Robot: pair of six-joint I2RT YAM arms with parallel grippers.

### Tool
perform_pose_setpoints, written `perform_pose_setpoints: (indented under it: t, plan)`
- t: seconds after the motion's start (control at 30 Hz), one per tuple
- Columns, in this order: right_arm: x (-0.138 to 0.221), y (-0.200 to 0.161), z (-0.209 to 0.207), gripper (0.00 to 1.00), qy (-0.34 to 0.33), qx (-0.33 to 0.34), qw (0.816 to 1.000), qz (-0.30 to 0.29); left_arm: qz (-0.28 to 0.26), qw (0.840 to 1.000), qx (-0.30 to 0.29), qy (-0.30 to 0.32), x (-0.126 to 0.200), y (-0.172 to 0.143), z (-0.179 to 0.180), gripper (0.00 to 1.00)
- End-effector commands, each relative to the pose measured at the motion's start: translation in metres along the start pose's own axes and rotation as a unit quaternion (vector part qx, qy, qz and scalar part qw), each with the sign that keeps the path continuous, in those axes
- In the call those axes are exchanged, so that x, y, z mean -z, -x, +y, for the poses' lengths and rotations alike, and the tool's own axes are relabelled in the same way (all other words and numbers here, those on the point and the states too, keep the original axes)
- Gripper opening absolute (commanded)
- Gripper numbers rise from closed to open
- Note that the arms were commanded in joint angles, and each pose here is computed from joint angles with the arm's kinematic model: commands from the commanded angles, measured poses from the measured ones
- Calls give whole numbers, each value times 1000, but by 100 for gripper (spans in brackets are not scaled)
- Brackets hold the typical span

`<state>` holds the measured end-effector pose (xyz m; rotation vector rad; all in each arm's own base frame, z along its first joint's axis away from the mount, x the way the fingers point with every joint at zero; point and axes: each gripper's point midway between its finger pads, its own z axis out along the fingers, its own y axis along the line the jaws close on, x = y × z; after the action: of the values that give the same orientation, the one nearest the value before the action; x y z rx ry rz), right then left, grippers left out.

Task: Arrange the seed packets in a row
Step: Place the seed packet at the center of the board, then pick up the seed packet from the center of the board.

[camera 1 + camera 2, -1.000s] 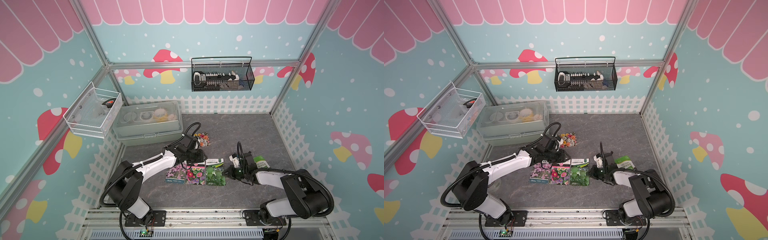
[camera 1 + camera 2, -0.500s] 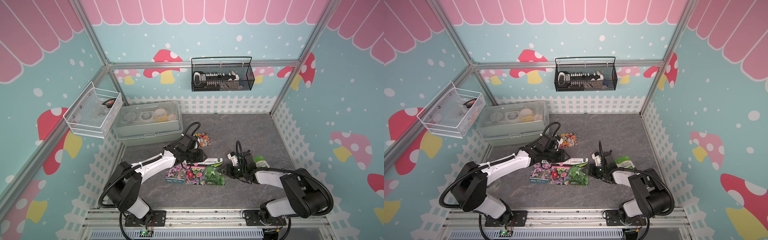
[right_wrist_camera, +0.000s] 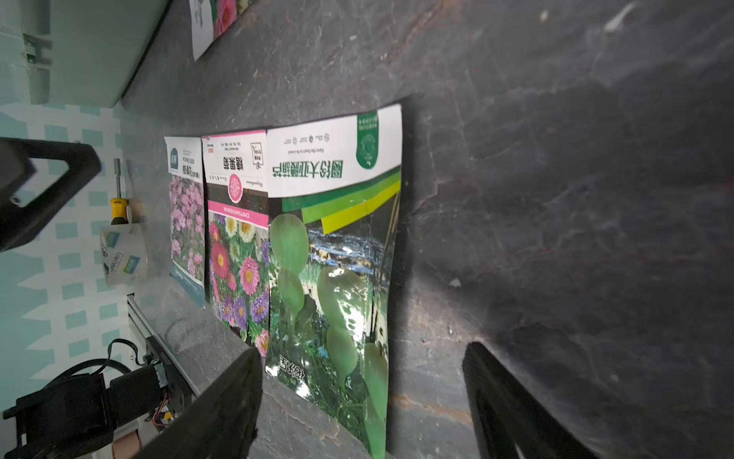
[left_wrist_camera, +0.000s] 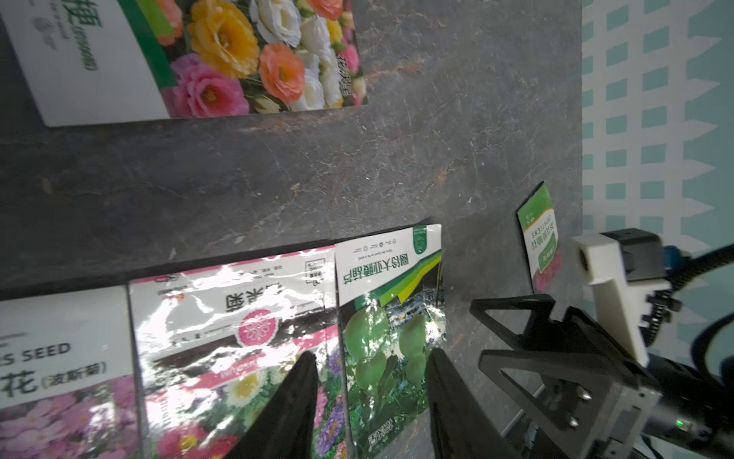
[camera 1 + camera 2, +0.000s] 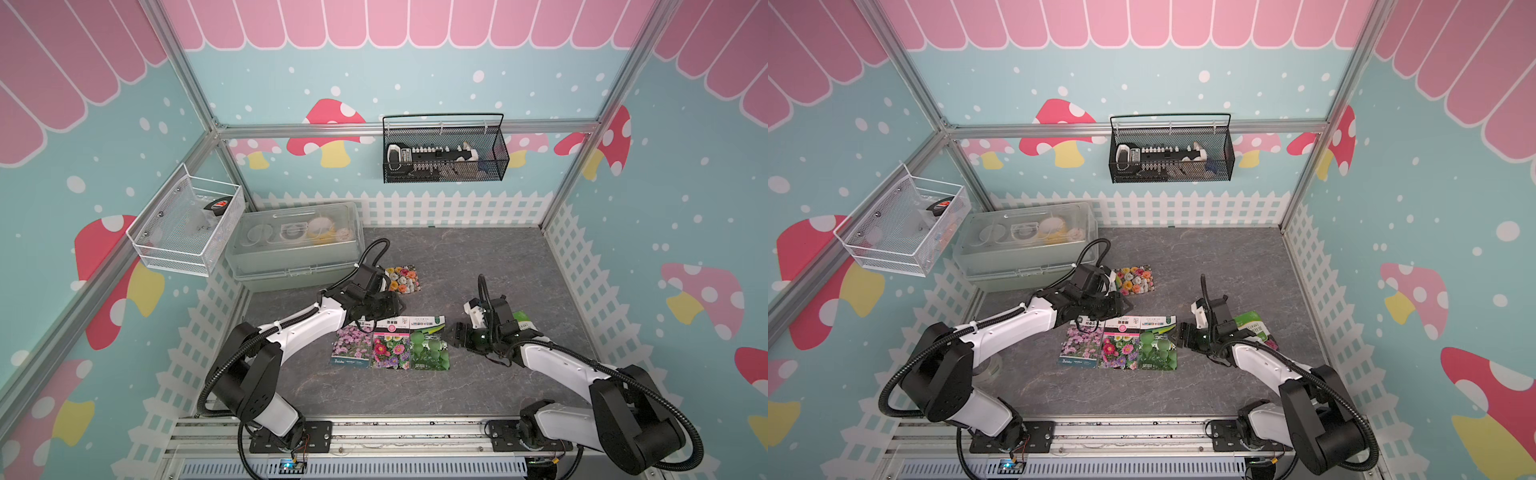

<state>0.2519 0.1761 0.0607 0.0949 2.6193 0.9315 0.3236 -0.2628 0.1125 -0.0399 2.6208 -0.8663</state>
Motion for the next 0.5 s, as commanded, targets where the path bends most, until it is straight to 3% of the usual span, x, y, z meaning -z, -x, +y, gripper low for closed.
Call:
perform_pose_setpoints:
  t: [0.0,0.13,0.47]
  plan:
    - [0,20,1,80,-22,20,1000,-5,-18,999,31,38,-6,18,25,53]
    - [-16,52,19,80,-2,33,999,-8,-26,998,57,30,-16,41,38,58]
    - [-80,121,44,85,38,50,998,9,-44,994,89,39,-33,81,67,60]
